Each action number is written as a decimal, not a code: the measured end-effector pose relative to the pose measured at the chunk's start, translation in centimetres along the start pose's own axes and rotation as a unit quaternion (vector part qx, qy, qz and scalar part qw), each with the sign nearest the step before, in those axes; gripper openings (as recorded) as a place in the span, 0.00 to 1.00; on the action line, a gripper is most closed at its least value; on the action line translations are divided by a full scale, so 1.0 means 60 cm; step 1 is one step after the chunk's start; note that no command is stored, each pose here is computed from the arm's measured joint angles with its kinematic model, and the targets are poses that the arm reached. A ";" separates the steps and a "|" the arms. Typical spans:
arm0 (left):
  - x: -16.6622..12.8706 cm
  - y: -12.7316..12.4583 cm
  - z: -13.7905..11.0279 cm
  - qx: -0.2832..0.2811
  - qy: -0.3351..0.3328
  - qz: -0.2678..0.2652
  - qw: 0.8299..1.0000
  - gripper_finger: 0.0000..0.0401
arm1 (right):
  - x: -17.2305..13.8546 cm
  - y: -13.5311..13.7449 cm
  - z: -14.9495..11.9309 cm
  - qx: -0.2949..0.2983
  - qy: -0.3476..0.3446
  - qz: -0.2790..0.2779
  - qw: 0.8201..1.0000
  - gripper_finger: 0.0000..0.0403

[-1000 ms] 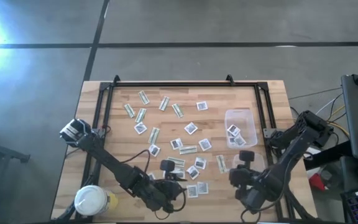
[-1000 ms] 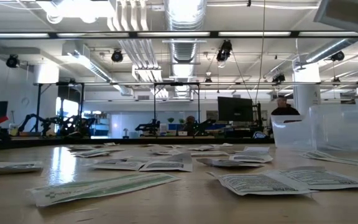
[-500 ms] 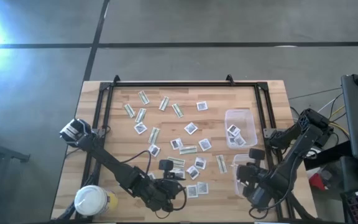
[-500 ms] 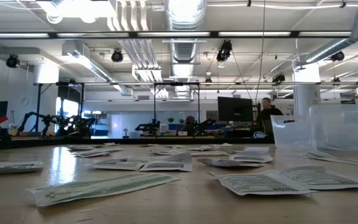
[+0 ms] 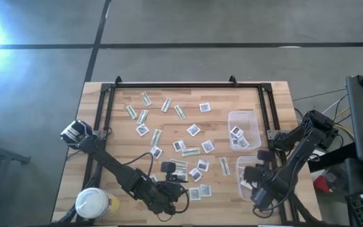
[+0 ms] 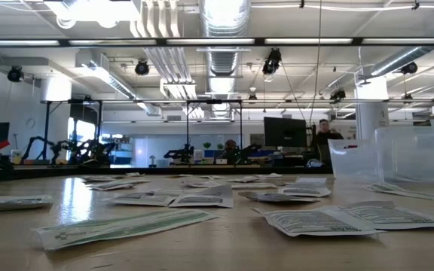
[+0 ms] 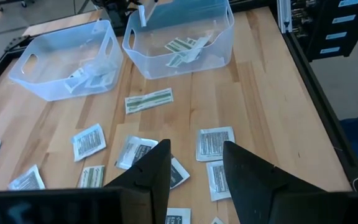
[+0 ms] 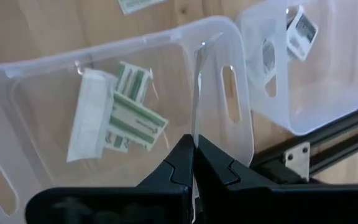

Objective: Pick & Place First Aid Supplies
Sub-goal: Put the bandage pack into the bottom bin

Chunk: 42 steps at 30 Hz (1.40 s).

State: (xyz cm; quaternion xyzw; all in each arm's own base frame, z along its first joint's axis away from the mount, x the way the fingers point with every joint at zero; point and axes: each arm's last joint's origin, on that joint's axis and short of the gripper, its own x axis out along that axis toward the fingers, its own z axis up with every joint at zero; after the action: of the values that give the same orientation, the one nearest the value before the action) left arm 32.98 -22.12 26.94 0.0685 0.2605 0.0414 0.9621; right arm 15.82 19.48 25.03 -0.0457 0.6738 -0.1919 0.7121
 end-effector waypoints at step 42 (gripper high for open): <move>-0.001 0.000 -0.019 -0.010 0.063 -0.036 0.997 0.34 | 0.097 0.038 -0.018 0.086 0.071 0.102 0.989 0.08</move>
State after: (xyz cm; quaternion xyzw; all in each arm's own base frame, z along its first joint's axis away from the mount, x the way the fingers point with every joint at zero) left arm 32.34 -21.98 26.02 0.0465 0.3227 0.0139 0.9453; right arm 15.38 19.87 18.74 0.0982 0.7049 -0.1778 0.6796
